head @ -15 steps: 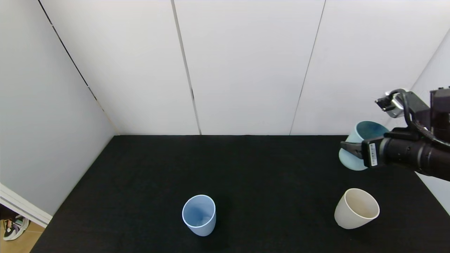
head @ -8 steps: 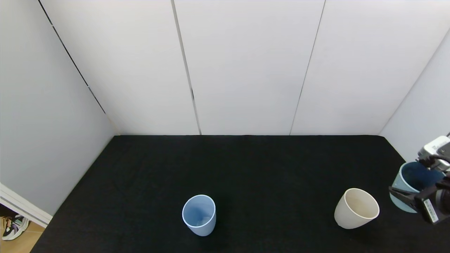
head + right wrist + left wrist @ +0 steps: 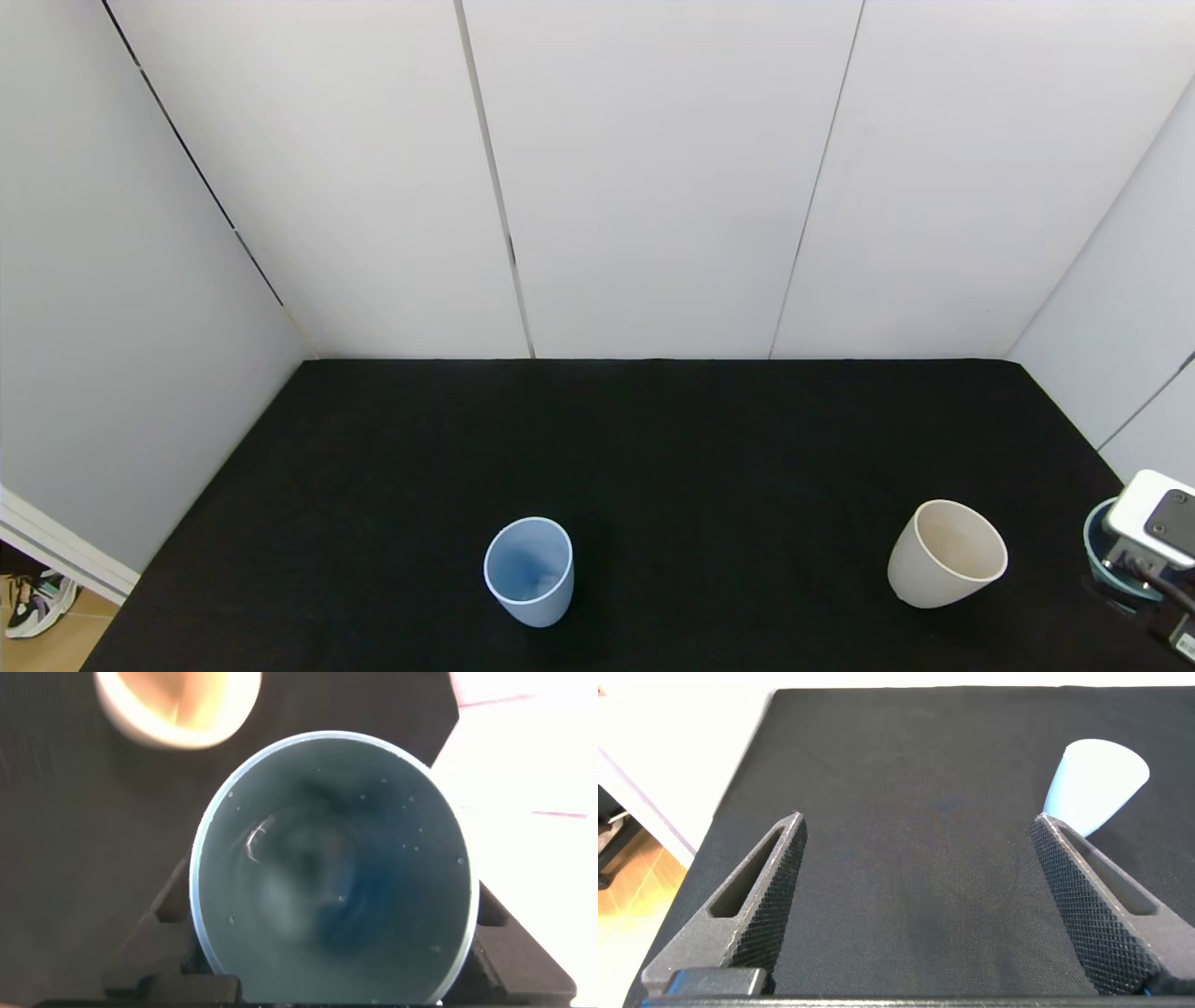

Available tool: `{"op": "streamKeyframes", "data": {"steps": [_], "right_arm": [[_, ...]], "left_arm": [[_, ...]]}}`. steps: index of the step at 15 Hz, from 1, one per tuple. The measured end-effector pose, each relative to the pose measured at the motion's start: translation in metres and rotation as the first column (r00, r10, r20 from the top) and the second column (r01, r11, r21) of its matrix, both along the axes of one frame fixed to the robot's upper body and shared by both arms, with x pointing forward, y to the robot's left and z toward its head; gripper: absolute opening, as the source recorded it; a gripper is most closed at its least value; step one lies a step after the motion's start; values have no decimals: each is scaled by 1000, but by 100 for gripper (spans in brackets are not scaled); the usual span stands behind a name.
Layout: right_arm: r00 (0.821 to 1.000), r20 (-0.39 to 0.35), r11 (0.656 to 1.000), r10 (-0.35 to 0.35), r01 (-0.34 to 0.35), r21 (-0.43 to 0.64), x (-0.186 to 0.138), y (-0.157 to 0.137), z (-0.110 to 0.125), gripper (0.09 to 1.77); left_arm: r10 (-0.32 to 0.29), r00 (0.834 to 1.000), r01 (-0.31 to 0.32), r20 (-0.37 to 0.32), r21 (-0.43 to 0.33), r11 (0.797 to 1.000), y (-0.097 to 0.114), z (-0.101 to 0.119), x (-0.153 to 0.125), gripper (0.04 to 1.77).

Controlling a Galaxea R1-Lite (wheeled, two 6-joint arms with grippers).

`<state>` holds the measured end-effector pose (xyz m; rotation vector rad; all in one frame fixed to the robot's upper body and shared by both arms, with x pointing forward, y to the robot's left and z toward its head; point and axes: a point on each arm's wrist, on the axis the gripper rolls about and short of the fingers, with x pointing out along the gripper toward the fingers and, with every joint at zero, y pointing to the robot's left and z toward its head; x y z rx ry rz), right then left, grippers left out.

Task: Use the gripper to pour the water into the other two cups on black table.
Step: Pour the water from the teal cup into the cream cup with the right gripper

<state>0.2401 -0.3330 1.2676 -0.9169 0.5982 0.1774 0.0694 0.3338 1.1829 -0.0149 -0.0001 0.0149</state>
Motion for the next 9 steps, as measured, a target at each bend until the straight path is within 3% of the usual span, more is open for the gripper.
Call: {"op": "streamKeyframes", "data": {"steps": [5,9], "right_arm": [[992,-86,979,97,-111,-171,5,1,-7,124],[979,-165,944,123,-167,-286,19,1,-13,124]], "left_arm": [[0,1000,0,0,0,1000,0,0,0,172],[0,1000,0,0,0,1000,0,0,0,172]]}}
